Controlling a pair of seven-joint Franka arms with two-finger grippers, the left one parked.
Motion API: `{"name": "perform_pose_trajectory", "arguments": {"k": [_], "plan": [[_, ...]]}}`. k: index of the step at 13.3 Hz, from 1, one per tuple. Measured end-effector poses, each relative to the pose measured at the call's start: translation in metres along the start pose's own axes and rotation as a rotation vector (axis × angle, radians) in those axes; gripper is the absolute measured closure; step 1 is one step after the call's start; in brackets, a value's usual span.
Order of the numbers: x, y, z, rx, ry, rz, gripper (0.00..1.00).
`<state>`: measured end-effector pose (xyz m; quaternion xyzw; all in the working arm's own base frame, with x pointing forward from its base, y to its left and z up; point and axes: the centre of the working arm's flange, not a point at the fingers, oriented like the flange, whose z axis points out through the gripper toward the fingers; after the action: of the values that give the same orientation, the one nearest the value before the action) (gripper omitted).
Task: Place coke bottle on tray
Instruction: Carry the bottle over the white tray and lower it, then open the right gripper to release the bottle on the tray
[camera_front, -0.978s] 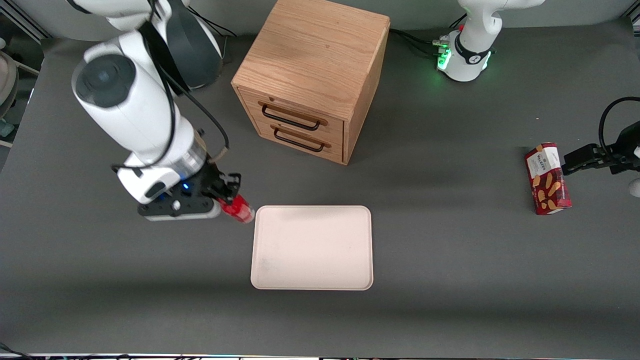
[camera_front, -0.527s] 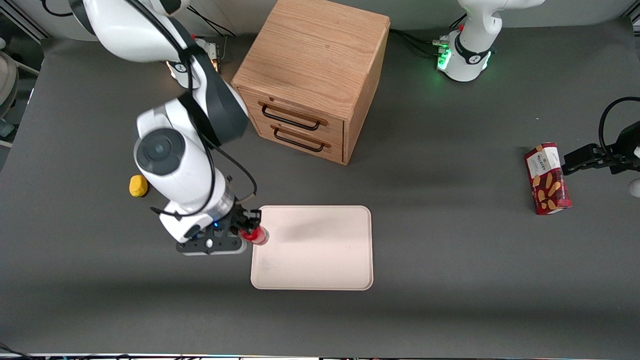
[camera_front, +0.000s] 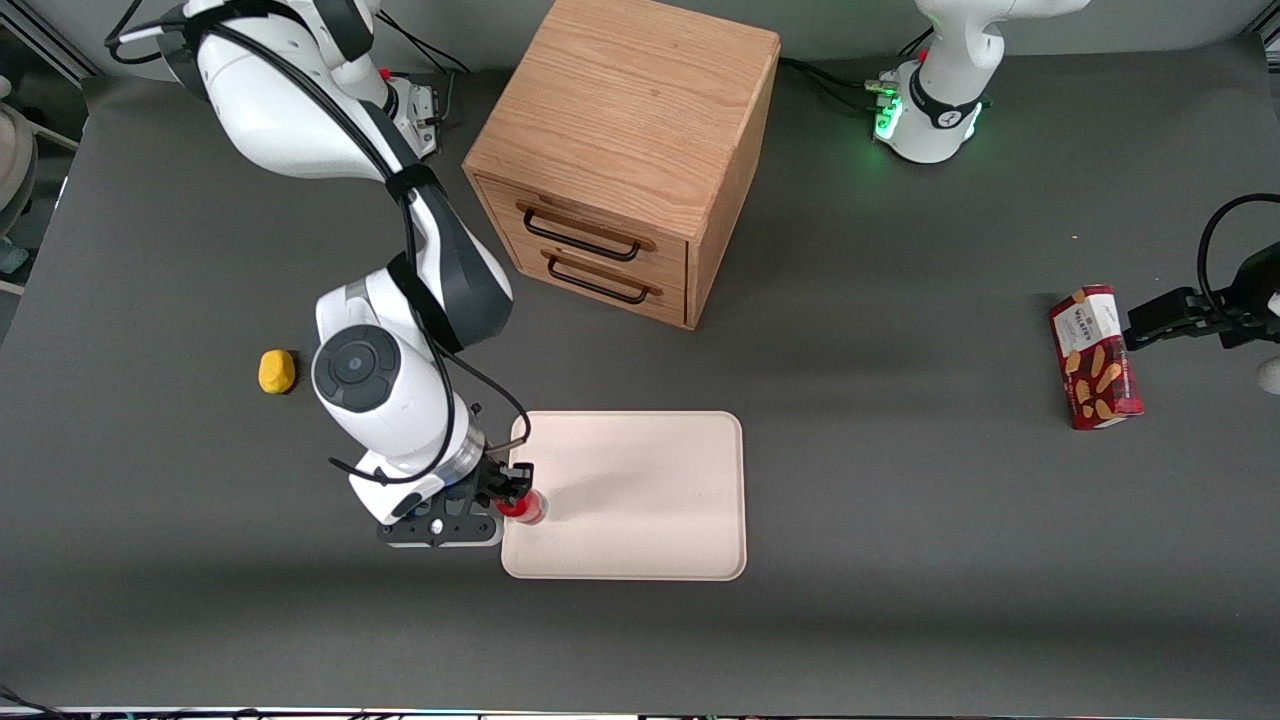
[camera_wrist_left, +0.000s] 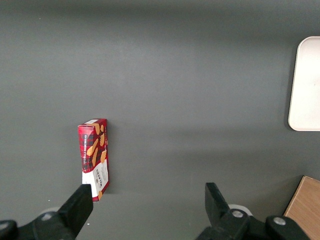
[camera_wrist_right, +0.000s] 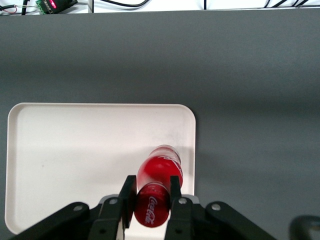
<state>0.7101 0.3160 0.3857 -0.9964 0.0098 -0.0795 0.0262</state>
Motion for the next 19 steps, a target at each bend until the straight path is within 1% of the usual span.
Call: {"name": "perform_pose_trajectory", "arguments": {"k": [1, 4, 7, 15, 17, 18, 19], "plan": [[0.001, 0.001, 0.007, 0.001, 0.001, 0.001, 0.69], [-0.001, 0.001, 0.025, -0.006, -0.014, 0.001, 0.69], [0.000, 0.000, 0.034, -0.001, -0.003, 0.001, 0.69], [-0.002, 0.001, 0.039, -0.003, -0.009, 0.001, 0.69], [-0.002, 0.000, 0.039, -0.003, -0.009, 0.001, 0.54], [-0.002, 0.000, 0.039, -0.003, -0.009, 0.001, 0.43], [-0.002, 0.000, 0.039, -0.002, -0.008, 0.001, 0.36]]}}
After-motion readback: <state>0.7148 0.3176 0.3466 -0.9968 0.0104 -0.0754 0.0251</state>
